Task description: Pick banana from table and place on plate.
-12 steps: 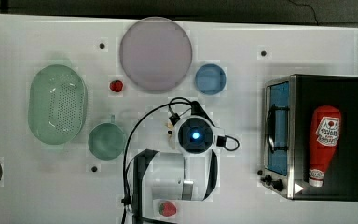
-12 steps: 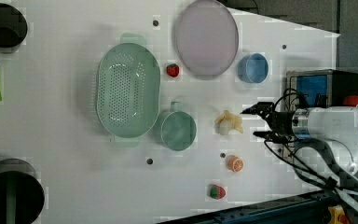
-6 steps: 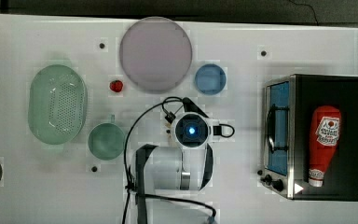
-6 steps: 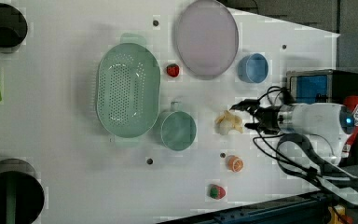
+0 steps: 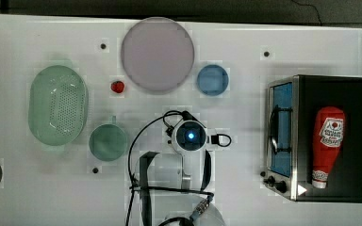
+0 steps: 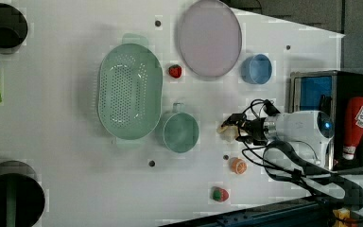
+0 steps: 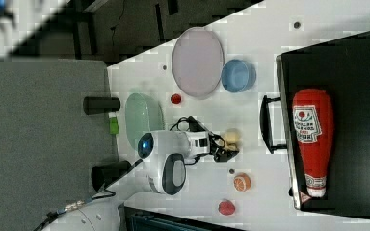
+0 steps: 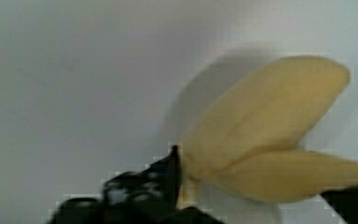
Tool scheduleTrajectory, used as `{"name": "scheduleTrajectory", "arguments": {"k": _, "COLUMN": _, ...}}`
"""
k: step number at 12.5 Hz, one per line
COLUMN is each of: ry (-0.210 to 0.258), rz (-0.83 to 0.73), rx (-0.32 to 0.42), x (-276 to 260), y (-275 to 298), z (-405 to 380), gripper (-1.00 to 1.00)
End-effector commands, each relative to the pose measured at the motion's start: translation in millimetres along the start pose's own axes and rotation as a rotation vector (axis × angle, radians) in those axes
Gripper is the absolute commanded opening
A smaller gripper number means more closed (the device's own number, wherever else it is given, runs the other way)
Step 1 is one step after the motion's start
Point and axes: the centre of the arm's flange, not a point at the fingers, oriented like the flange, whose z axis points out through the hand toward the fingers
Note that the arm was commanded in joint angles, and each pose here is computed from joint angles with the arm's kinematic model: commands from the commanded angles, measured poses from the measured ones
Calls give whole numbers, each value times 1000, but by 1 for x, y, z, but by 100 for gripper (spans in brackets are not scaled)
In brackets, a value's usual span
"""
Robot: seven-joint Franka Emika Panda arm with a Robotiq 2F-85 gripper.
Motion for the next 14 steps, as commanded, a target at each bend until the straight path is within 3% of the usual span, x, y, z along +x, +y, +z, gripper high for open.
{"name": "scheduleTrajectory", "arguments": {"k": 1, "ry": 60, "rz": -35, "rx": 51, "x": 8, "y": -10, "z": -27, "gripper": 18}}
{"name": "scheduleTrajectory", "arguments": {"k": 4, "ry": 73, "rz": -36, "rx": 62, "x": 11, "y": -13, "z": -31, "gripper": -48}}
{"name": "scheduleTrajectory", "arguments": {"k": 8, "ry": 99, "rz": -40, "rx": 82, "x": 13, "y": -17, "z": -47, "gripper": -51}}
{"name": "scheduleTrajectory", "arguments": {"k": 12, "ry": 186, "rz": -71, "rx": 146, "x": 16, "y": -42, "z": -142, "gripper": -51}}
{"name": "scheduleTrajectory", "arguments": {"k": 14, "ry": 185, "rz": -90, "rx": 137, "x": 11, "y": -51, "z": -199, "gripper": -51}}
